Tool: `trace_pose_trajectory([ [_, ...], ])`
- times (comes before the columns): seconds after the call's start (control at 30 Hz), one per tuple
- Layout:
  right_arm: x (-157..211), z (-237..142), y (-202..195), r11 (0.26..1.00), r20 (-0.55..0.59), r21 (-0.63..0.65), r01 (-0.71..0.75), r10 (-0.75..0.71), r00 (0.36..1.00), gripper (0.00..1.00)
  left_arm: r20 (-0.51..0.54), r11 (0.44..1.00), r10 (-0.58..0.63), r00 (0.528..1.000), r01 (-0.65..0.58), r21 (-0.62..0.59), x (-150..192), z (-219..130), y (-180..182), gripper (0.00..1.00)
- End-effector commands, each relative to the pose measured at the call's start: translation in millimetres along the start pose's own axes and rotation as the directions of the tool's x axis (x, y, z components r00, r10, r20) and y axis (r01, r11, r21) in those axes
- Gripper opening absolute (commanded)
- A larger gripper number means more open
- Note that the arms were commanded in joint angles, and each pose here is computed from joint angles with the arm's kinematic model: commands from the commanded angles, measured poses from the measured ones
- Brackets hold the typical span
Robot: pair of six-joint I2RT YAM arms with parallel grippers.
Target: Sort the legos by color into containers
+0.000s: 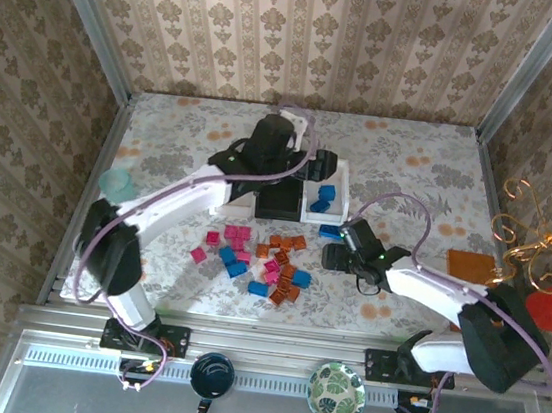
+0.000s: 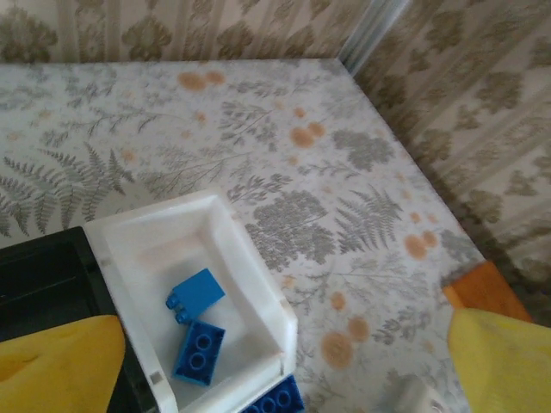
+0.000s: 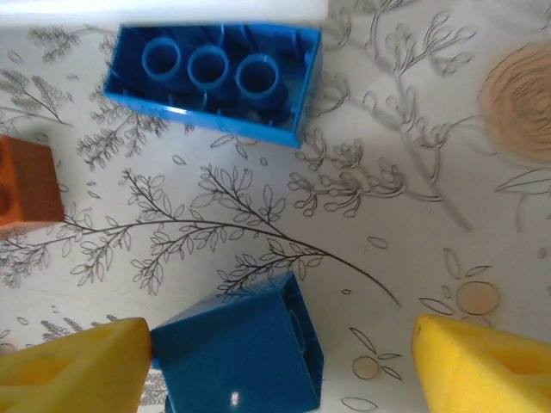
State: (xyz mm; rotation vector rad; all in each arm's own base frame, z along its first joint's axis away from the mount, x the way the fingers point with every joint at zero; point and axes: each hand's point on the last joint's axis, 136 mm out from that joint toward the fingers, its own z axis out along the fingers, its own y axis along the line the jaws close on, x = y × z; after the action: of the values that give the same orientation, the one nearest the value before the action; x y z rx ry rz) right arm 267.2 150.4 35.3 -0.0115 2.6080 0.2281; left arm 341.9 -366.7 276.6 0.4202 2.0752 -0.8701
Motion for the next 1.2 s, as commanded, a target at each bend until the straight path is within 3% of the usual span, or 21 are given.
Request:
trace_pose_trajectory([
  [0.0,-4,12,8,0.999,-0.025,-0.005,0.038,-0.038,0.999,0.78,0.031,1.000,-0.001,1.000,0.001,-0.003,21,-23,6,1.00],
  [0.27,-2,20,21,0.997,-0.056,-0.045,0.057,-0.059,0.997,0.59,0.087,0.980,-0.063,0.994,0.078,-0.184,95,-104,71,1.00],
  [0.37,-7,12,25,0.996,-0.044,-0.054,0.067,-0.069,0.997,0.61,0.105,0.965,-0.082,0.991,0.105,-0.242,120,-127,93,1.00],
  [0.47,-10,3,22,0.997,-0.041,-0.028,0.075,-0.077,0.996,0.73,0.119,0.954,-0.096,0.988,0.125,-0.271,139,-143,106,1.00],
  [0.8,9,-14,-7,0.996,-0.058,0.087,0.009,-0.004,0.998,0.76,0.192,0.946,-0.144,0.971,0.192,-0.262,164,-154,124,1.00],
  [1.03,29,4,-5,0.996,-0.149,0.089,-0.020,0.033,0.988,0.67,0.170,0.941,-0.148,0.974,0.192,-0.279,172,-148,128,1.00],
  [1.17,34,11,-4,0.996,-0.173,0.087,-0.019,0.034,0.984,0.58,0.159,0.940,-0.153,0.975,0.193,-0.280,175,-144,129,1.00],
])
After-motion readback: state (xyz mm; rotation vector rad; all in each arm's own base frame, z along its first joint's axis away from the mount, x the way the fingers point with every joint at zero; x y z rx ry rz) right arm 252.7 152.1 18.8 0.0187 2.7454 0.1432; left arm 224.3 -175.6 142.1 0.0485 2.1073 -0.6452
